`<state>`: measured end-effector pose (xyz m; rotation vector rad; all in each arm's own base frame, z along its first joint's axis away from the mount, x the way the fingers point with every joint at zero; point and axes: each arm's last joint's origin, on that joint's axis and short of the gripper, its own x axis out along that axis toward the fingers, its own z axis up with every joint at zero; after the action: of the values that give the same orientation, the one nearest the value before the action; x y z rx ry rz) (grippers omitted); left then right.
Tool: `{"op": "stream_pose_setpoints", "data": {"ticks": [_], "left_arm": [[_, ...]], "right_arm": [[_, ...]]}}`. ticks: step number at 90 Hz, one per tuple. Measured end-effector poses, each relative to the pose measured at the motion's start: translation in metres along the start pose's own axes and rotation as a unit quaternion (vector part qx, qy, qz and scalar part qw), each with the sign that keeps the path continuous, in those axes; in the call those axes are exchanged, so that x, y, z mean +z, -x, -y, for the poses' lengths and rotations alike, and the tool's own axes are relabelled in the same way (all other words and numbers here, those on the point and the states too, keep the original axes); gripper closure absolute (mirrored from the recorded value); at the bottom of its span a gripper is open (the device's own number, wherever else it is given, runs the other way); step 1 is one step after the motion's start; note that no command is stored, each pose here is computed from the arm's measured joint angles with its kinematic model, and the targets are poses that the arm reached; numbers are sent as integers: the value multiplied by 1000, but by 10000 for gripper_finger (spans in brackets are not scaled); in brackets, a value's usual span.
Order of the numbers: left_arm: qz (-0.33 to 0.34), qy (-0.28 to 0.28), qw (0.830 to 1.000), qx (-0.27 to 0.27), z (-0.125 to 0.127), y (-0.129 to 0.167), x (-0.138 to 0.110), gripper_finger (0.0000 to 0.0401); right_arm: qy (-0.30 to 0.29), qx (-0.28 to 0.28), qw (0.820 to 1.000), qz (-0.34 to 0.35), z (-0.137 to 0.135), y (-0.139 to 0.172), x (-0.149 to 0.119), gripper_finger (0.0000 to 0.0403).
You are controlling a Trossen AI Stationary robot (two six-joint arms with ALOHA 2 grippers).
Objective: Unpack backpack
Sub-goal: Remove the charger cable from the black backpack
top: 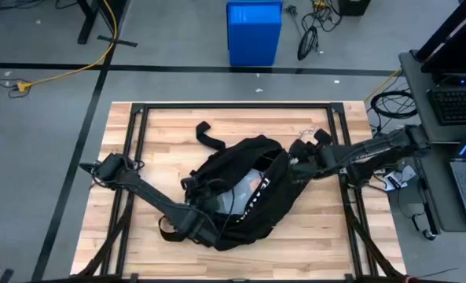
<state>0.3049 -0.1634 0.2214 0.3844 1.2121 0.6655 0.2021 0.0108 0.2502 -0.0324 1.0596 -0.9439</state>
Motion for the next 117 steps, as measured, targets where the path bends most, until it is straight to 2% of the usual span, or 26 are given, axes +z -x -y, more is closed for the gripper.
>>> {"op": "stream_pose_setpoints", "data": {"ticks": [25, 48, 64, 95, 117], "left_arm": [[30, 7, 999, -24, 2, 23, 4, 393], [41, 12, 999, -30, 2, 29, 6, 393], [42, 11, 999, -29, 2, 30, 6, 393], [44, 13, 999, -28, 2, 30, 7, 393], [53, 25, 998, -38, 4, 30, 9, 393]], "right_arm": [[-36, 82, 995, -32, 10, -53, -11, 403], [-57, 70, 995, -53, 14, -82, -17, 398], [-59, 91, 993, -53, 13, -96, -19, 394], [-59, 54, 990, -116, 15, -123, -29, 392], [-57, 44, 989, -129, 18, -131, -29, 381]]}}
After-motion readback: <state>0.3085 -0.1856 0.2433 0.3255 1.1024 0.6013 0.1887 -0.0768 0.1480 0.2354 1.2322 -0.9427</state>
